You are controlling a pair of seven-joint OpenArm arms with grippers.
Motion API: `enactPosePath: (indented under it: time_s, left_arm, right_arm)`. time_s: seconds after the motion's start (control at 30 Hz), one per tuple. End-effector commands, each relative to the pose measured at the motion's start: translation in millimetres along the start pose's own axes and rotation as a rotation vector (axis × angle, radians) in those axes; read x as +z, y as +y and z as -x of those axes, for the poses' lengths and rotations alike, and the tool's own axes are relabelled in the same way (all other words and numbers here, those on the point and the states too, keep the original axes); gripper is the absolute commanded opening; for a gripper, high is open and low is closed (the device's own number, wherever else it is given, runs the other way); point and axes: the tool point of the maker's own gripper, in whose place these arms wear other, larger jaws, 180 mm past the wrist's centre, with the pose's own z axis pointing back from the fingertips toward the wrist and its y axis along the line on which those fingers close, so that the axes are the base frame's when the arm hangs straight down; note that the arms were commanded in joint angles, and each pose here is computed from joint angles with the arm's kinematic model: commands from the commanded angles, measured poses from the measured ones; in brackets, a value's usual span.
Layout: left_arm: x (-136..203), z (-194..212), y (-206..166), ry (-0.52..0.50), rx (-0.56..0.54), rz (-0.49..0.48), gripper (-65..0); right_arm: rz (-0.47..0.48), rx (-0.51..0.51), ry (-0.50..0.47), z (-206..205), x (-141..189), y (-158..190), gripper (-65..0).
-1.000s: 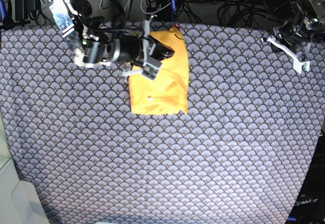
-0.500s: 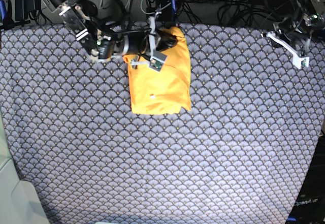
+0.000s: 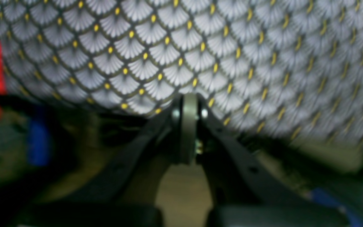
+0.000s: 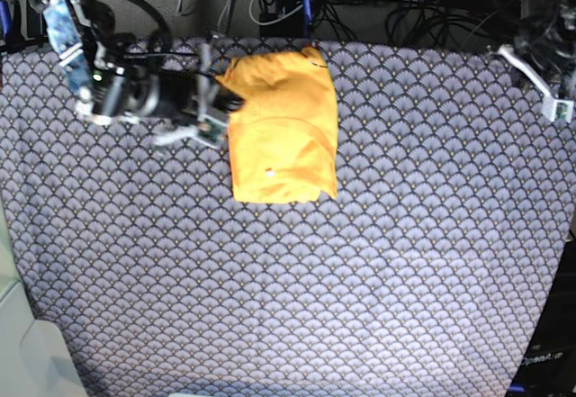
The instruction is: Fold the T-shirt properly
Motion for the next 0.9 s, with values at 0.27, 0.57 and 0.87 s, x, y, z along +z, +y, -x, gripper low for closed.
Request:
enactPosePath:
  time_s: [0.27,0.57,0.87]
  left_arm:
    - [12,29,42,0.174,-0.219,-0.195,-65.0]
    - [-15,55,12,0.239,-0.294,-0.200,-65.0]
    - [-74,135,-67,0.231,-0.242,-0.017,-65.0]
  right_arm:
    - [0.138,-0.213,0.037,78,61,-4,-65.0]
    - [0.222,-0.427,0.050,141,94,31,-65.0]
    - [0.295,-0.594,0.160,223,60,80,-65.0]
